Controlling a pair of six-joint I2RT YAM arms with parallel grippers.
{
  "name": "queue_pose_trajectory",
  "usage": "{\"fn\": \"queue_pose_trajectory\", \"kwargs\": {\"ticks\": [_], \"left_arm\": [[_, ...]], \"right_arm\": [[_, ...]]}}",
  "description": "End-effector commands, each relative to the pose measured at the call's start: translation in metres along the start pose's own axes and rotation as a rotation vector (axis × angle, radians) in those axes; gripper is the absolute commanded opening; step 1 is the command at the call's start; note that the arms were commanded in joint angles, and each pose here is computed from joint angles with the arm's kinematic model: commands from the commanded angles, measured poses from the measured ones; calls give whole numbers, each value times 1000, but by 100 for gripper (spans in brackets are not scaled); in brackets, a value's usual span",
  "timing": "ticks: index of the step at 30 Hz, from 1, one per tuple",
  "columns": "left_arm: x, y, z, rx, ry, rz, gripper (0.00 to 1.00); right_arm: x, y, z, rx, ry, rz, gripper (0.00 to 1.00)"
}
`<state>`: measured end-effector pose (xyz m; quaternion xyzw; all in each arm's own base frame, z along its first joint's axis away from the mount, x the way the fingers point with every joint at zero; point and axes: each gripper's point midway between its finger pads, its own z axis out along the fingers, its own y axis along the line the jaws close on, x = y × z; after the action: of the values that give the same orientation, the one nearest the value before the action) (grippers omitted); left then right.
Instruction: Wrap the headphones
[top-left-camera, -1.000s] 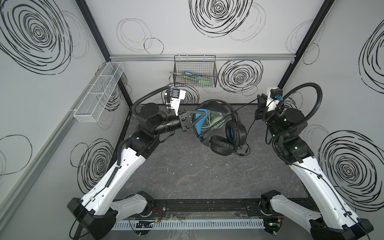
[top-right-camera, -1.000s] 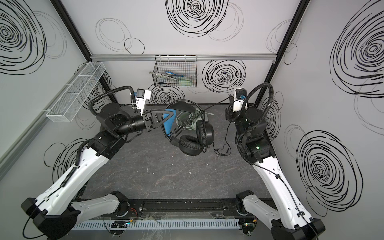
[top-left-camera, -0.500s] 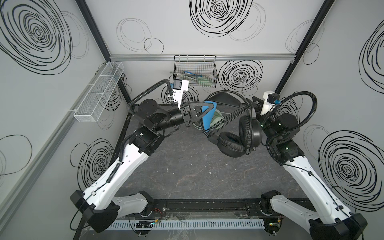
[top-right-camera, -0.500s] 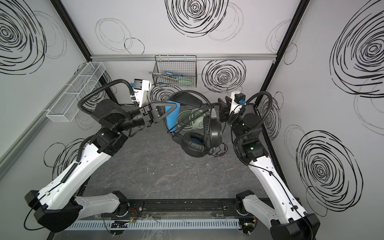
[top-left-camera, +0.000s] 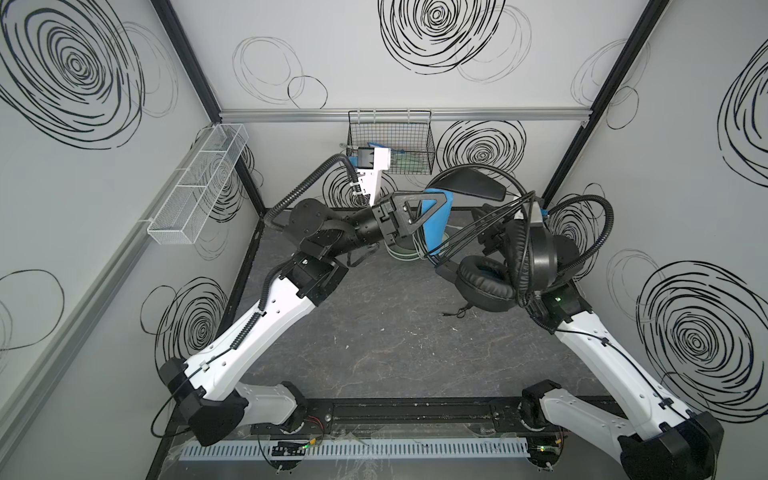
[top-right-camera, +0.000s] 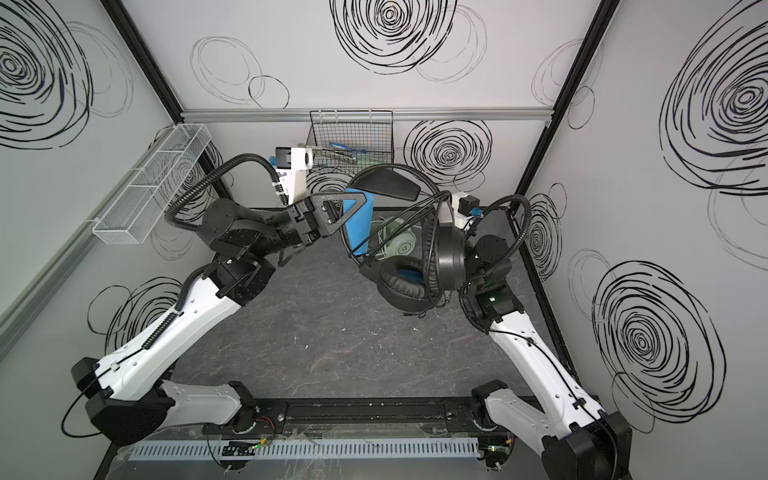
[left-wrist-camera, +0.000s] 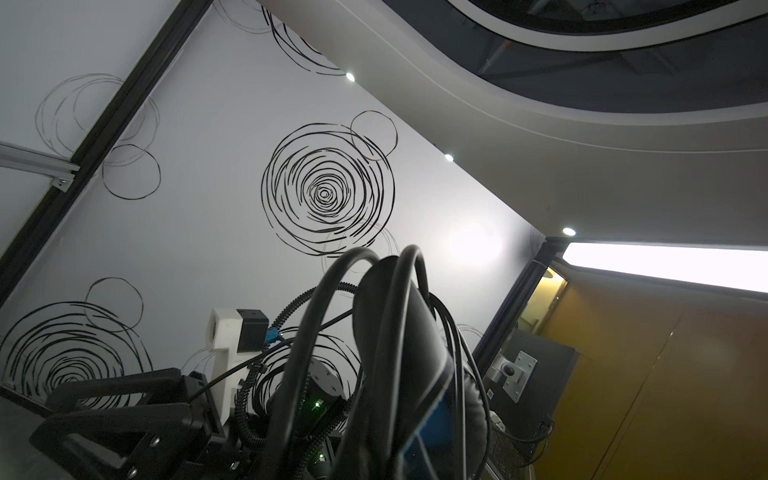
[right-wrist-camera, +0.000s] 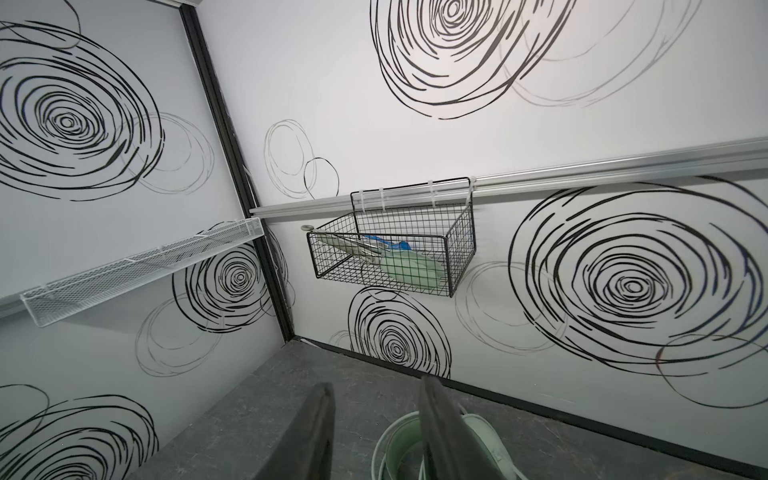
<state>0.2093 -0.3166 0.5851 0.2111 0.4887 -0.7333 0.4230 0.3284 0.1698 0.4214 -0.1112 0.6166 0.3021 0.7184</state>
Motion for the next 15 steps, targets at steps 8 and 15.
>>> {"fn": "queue_pose_trajectory", "kwargs": {"ticks": [8,15], "left_arm": [[-48,-60,2,215,-238,19,0],[-44,-56,12,261,-284,-36,0]], "right_arm": [[18,26,9,-94,7,145,30],[34,54,21,-168,40,181,28]]}}
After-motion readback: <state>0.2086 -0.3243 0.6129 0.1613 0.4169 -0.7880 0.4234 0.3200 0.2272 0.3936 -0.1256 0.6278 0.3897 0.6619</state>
